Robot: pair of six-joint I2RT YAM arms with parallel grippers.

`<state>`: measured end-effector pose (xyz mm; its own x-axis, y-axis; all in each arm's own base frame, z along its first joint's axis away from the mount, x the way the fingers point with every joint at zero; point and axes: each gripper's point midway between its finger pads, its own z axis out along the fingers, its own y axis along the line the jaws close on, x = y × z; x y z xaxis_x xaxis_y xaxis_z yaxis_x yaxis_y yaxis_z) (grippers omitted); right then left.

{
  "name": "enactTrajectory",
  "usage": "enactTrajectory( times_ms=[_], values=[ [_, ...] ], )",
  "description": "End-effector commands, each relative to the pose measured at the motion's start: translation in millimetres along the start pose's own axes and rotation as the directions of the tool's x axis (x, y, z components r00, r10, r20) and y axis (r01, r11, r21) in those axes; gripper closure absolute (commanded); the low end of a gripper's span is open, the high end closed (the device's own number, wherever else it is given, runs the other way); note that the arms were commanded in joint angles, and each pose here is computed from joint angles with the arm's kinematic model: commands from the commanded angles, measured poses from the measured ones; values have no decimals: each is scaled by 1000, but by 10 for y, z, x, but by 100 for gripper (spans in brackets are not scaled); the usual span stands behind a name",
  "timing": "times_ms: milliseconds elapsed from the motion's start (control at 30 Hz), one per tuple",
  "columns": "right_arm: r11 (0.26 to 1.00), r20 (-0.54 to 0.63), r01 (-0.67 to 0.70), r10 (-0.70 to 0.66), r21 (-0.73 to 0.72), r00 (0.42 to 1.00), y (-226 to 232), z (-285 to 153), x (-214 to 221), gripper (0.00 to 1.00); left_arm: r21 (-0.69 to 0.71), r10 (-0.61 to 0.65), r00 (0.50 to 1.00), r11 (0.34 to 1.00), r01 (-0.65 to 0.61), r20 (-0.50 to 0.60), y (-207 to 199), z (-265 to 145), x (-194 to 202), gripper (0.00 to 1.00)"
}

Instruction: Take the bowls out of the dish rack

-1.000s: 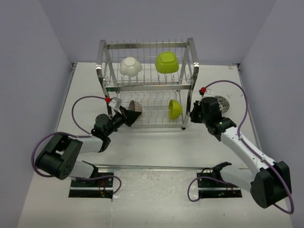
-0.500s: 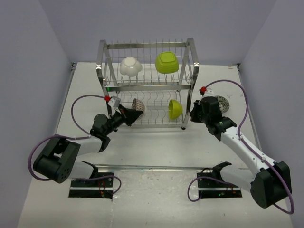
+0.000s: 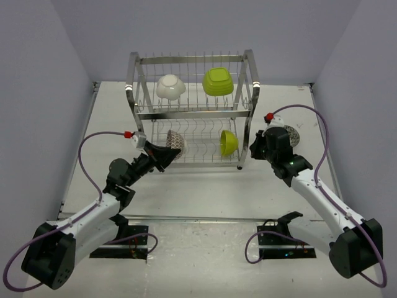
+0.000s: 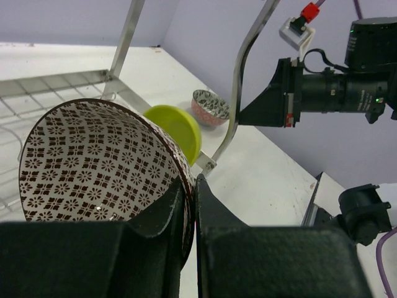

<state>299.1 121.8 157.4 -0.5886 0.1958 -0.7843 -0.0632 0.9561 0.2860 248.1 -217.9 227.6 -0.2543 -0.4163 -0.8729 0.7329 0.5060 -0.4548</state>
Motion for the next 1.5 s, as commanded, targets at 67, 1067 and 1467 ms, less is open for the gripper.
enactTrajectory(
  times_ms=[67,1067,1467],
  values=[
    [1000,87,-10,10,-2,996,57,-186,-309,99,-141,-18,999,990,14,-31,165,-179,109,100],
    [999,121,-11,15,-36,993,98,-352,-374,100,-720,-7,991,687,101,133,621,-1059,-655,100],
    [998,115,-8,15,-58,993,148,-345,-383,100,-904,113,980,415,105,166,801,-1466,-1163,100]
  ],
)
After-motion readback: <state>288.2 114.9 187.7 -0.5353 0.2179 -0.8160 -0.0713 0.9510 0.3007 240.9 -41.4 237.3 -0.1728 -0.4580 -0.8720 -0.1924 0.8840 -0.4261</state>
